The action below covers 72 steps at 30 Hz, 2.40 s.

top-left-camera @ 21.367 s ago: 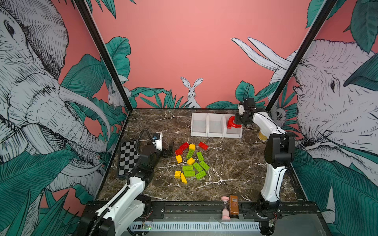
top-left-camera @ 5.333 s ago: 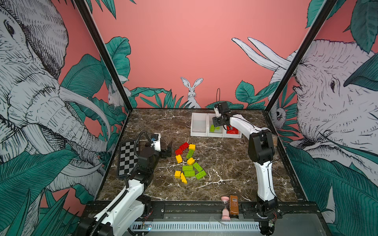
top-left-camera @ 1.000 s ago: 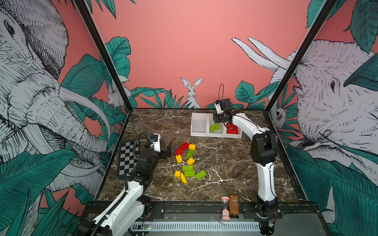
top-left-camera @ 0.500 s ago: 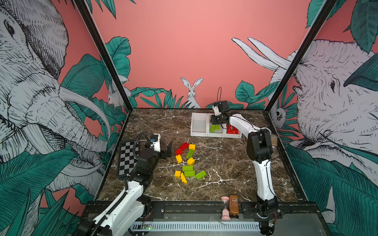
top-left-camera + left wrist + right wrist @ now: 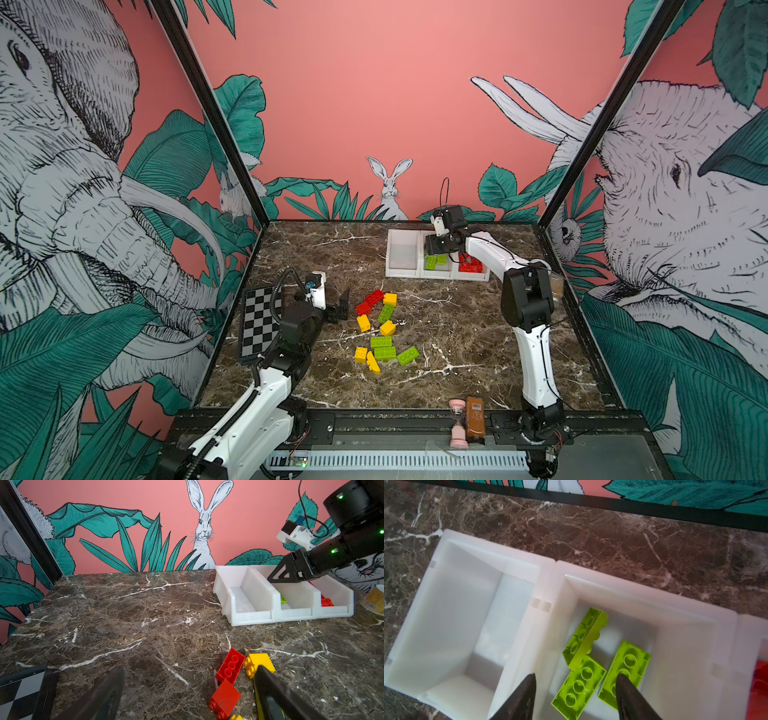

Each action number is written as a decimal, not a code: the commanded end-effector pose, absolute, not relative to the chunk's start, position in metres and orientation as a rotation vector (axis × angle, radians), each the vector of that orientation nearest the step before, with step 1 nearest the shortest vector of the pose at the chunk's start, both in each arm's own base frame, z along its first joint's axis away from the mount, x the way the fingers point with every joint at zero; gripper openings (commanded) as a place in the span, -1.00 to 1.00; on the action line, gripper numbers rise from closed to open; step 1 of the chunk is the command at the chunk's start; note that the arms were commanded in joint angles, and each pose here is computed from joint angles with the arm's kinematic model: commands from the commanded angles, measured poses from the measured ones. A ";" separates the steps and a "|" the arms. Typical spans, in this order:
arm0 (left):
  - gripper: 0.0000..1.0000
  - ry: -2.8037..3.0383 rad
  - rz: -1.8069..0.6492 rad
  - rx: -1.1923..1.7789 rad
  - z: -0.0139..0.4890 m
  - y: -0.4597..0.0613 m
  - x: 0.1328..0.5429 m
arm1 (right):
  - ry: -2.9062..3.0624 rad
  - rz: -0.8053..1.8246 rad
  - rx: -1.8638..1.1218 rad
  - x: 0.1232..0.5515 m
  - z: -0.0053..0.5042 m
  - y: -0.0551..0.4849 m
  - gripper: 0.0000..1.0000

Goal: Sort the legos into containers by color
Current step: Place the lego in the container, then pick up the lego from the bottom-center of the table.

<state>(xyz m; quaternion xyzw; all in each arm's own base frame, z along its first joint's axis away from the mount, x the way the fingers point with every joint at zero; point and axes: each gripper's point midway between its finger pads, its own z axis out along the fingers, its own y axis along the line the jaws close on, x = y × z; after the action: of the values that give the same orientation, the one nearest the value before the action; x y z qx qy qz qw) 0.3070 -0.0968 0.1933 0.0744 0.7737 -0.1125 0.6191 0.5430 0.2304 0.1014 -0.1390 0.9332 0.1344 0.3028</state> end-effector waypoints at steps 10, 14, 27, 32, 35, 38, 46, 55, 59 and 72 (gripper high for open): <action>0.97 1.769 -0.257 0.174 0.193 -0.097 0.305 | 2.540 0.342 -0.584 0.345 0.138 0.269 0.48; 0.97 1.774 -0.256 0.172 0.192 -0.097 0.307 | 2.598 0.347 -0.640 0.283 0.121 0.287 0.55; 0.97 1.772 -0.262 0.174 0.193 -0.097 0.306 | 2.699 0.284 -0.838 0.214 0.083 0.325 0.64; 0.97 1.771 -0.258 0.171 0.193 -0.097 0.305 | 2.729 0.228 -0.898 0.201 0.068 0.325 0.68; 0.97 1.773 -0.258 0.171 0.192 -0.097 0.306 | 2.743 0.204 -0.930 0.195 0.061 0.325 0.69; 0.97 1.773 -0.258 0.171 0.193 -0.097 0.306 | 2.761 0.162 -0.952 0.191 0.053 0.322 0.70; 0.97 1.773 -0.254 0.170 0.193 -0.096 0.306 | 2.791 0.124 -0.967 0.188 0.038 0.318 0.71; 0.97 1.769 -0.254 0.167 0.194 -0.096 0.305 | 2.807 0.106 -0.963 0.187 0.029 0.316 0.68; 0.97 1.769 -0.253 0.169 0.194 -0.096 0.305 | 2.809 0.109 -0.960 0.187 0.027 0.317 0.65; 0.97 1.768 -0.252 0.168 0.194 -0.095 0.305 | 2.833 0.084 -0.983 0.182 0.017 0.316 0.45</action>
<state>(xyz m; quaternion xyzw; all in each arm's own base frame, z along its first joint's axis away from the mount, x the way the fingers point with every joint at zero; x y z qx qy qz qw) 0.3070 -0.0959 0.1942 0.0727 0.7728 -0.1111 0.6205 0.1860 0.3179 0.0219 -0.3256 0.9416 0.0375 0.0772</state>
